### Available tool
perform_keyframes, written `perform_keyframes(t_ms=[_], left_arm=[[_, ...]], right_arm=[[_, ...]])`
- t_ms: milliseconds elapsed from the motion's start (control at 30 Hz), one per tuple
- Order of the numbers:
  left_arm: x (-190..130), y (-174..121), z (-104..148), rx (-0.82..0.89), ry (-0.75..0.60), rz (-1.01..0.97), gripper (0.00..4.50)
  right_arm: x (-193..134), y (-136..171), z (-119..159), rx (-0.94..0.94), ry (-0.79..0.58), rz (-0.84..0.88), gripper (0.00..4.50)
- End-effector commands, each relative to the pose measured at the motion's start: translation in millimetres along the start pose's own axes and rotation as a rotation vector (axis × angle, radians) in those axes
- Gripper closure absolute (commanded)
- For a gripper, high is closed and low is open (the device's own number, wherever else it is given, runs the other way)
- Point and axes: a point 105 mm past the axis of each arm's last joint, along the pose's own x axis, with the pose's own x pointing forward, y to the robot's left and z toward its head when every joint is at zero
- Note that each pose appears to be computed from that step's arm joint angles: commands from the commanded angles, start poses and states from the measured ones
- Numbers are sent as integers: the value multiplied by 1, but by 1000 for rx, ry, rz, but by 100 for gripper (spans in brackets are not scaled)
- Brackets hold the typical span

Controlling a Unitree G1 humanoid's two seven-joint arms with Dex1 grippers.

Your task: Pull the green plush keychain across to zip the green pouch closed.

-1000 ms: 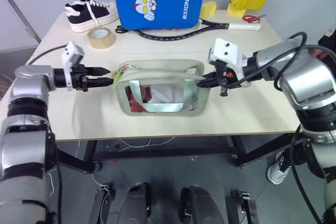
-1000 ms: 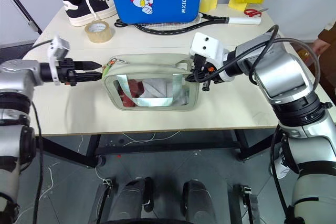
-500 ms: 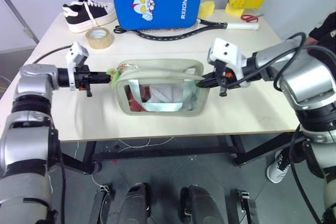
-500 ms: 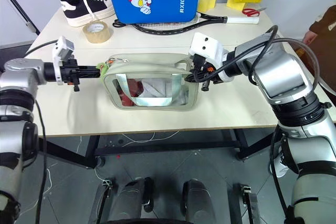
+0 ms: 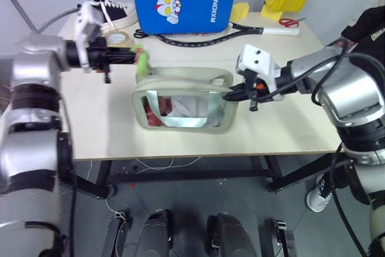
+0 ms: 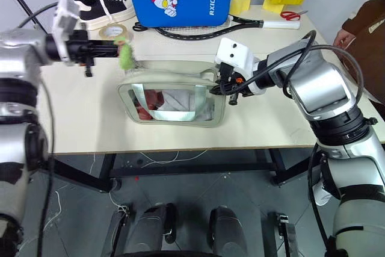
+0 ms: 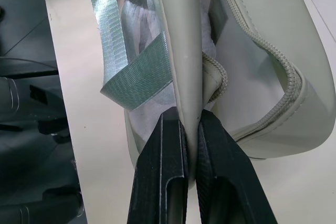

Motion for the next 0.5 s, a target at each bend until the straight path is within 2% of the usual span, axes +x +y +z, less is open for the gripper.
perform_keyframes(t_ms=[33, 100, 300, 333, 500], left_arm=[[22, -5, 16, 31, -10, -17, 413], [32, -4, 12, 5, 14, -6, 346], [19, -10, 4, 40, 113, -31, 30], [12, -11, 2, 61, 136, -36, 5], [-15, -6, 7, 137, 213, -13, 5]], right_arm=[[-4, -4, 8, -24, -29, -24, 450], [-4, -4, 9, -24, -30, -24, 450], [-3, -5, 8, -17, -31, -33, 450], [-2, -5, 7, -15, -32, -33, 450], [1, -5, 7, -10, -39, -30, 450]])
